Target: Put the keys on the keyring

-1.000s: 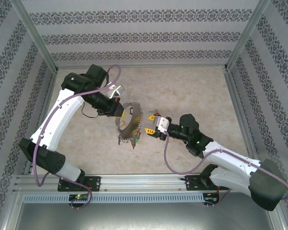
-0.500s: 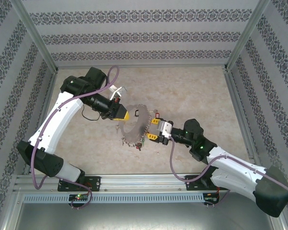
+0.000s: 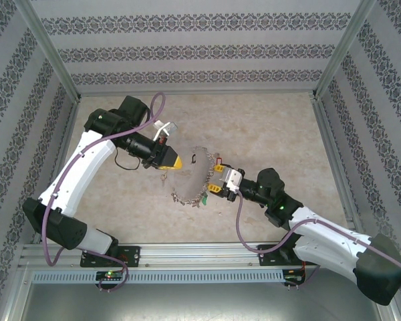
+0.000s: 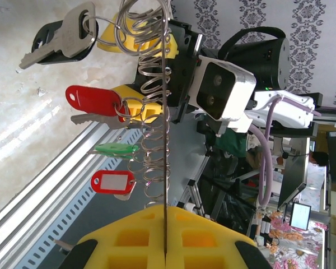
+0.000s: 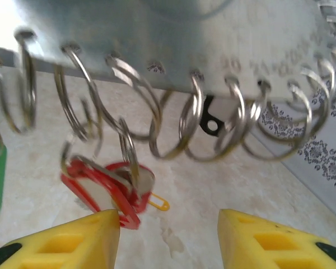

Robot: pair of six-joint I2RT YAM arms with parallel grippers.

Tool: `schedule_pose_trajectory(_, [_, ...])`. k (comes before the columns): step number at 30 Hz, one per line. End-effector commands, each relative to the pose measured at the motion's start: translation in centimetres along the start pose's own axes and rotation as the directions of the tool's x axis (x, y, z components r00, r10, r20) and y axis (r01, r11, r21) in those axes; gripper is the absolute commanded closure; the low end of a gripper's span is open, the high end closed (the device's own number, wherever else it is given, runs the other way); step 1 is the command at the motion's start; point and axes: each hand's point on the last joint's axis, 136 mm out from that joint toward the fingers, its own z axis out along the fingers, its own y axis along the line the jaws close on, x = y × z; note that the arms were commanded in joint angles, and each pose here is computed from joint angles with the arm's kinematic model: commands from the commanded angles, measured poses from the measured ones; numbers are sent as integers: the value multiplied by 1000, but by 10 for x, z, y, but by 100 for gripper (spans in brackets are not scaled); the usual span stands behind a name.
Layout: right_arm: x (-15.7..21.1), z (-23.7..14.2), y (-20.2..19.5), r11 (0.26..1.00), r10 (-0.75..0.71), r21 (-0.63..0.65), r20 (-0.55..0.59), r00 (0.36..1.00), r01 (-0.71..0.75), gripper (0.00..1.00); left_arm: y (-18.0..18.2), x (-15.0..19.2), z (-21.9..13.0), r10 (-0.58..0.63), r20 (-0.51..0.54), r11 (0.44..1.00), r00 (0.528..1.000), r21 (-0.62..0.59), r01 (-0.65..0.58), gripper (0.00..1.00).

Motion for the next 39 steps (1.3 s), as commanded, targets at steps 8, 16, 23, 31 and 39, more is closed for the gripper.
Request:
schedule_pose_trajectory(8, [-22, -10, 19, 989, 84, -134, 108, 991, -69, 46, -33, -4, -11, 101, 55, 985, 993, 133, -108, 100])
schedule_pose_trajectory(16, [-36, -9, 2, 995, 96, -45, 151, 984, -90, 49, -34, 0, -10, 89, 49, 984, 995, 149, -96, 100])
schedule_pose_trajectory(23, [-29, -16, 21, 988, 99, -133, 127, 987, -82, 41, -30, 2, -8, 82, 39, 986, 996, 144, -87, 100])
schedule_pose_trajectory(31, [-9, -30, 30, 988, 99, -124, 59, 993, -91, 39, -21, 7, -6, 57, 30, 991, 998, 122, -60, 100])
schedule_pose_trajectory(39, [-20, -24, 26, 986, 112, -135, 73, 991, -101, 41, -20, 7, -5, 55, 27, 991, 998, 122, -58, 100])
